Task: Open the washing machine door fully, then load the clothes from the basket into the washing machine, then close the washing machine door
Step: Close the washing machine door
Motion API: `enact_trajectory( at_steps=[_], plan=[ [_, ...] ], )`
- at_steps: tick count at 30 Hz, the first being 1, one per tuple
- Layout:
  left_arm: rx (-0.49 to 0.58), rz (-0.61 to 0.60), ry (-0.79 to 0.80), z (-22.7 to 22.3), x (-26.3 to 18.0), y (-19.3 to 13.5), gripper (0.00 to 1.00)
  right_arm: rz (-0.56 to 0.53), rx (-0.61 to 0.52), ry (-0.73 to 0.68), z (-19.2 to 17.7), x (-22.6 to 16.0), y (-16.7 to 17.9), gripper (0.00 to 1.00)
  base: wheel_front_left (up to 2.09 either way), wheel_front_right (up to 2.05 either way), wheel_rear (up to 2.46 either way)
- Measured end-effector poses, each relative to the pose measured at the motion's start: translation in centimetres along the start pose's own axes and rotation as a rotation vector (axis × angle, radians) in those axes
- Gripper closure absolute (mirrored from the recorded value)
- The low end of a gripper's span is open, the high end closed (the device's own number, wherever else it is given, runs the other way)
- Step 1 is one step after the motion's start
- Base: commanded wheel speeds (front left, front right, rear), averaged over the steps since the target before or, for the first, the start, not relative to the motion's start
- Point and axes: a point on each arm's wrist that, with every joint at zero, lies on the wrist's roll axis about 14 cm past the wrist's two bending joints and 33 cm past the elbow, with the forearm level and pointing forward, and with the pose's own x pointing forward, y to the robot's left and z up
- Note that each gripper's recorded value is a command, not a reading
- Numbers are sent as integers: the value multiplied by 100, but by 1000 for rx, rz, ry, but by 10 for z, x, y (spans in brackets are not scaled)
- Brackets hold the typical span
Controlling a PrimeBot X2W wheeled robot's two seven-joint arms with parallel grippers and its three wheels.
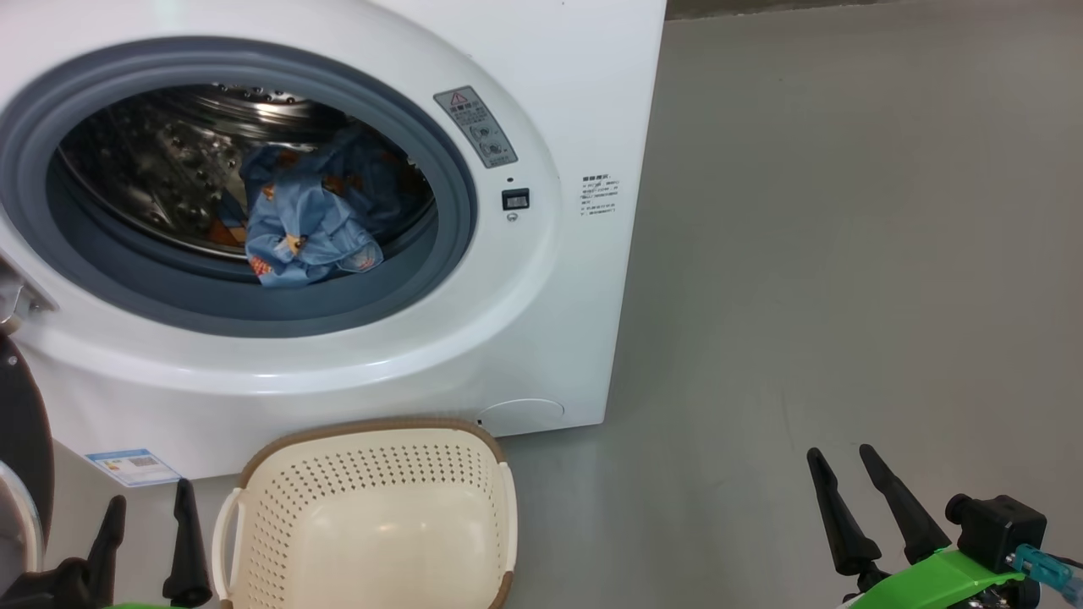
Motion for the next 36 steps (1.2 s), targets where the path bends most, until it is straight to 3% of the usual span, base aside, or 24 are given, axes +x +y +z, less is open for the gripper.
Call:
enact_trajectory(
  at_steps=[9, 24, 36],
  plan=[
    [5, 5, -3, 1, 0, 2, 0, 2, 5, 4, -2, 1, 2, 0, -29, 29, 0],
    [0, -6, -9, 3, 1, -1, 0, 2, 6, 6, -3, 2, 2, 0, -121, 121, 0],
    [4, -17, -26, 9, 0, -4, 0, 8, 5, 4, -2, 2, 4, 0, -13, 13, 0]
  ],
)
